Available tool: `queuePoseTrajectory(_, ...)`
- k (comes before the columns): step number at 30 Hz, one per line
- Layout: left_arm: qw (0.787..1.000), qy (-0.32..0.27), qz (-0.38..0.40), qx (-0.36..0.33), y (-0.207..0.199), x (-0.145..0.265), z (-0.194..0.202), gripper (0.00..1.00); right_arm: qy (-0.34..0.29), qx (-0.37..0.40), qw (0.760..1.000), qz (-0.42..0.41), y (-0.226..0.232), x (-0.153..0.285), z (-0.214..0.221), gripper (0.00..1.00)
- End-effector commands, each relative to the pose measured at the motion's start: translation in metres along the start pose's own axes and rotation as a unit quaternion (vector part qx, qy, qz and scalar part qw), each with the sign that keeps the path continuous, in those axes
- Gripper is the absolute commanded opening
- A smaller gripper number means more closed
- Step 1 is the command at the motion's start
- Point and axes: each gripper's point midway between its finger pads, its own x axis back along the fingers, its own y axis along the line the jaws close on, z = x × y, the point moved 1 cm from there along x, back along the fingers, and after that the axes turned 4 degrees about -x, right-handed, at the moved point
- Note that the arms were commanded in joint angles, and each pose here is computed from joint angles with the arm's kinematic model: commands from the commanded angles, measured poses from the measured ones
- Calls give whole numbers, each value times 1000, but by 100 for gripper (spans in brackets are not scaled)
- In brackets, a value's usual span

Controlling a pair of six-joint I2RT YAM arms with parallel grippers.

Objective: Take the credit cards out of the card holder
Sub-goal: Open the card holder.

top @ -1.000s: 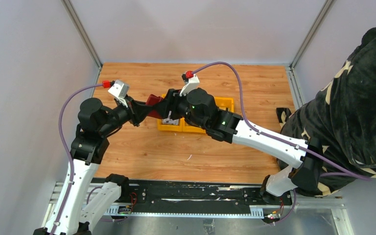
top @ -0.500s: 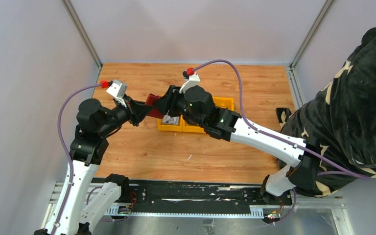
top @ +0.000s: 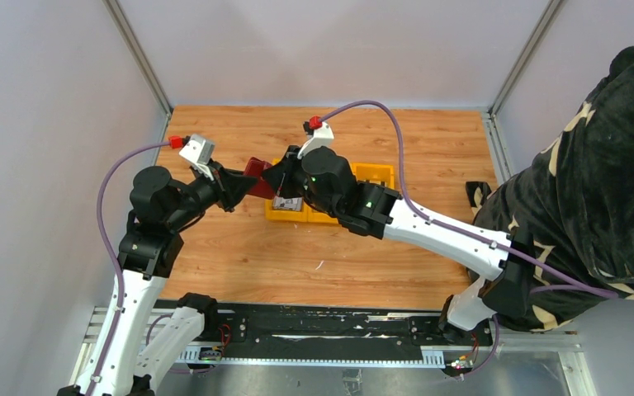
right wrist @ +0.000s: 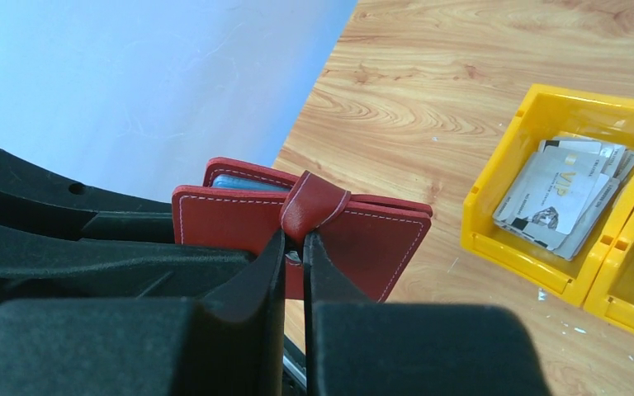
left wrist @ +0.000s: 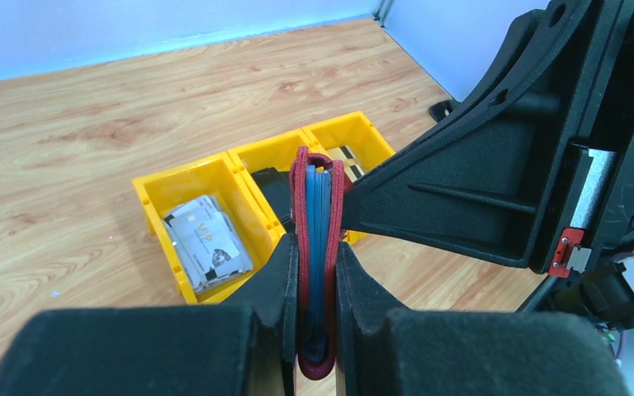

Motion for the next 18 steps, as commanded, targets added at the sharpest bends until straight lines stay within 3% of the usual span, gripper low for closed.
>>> queuePoseTrajectory(1, 995, -51, 64, -48, -30, 12, -32, 0, -12, 52, 996, 74, -36, 3, 1, 2)
queuePoseTrajectory(11, 993, -58, 67, -80, -32, 15, -38, 0, -25, 85, 992, 87, -52, 21, -9, 0)
queuePoseTrajectory(18, 989, -56, 77, -116, -36, 21, -39, 0, -5, 18, 998, 52, -67, 28, -8, 0)
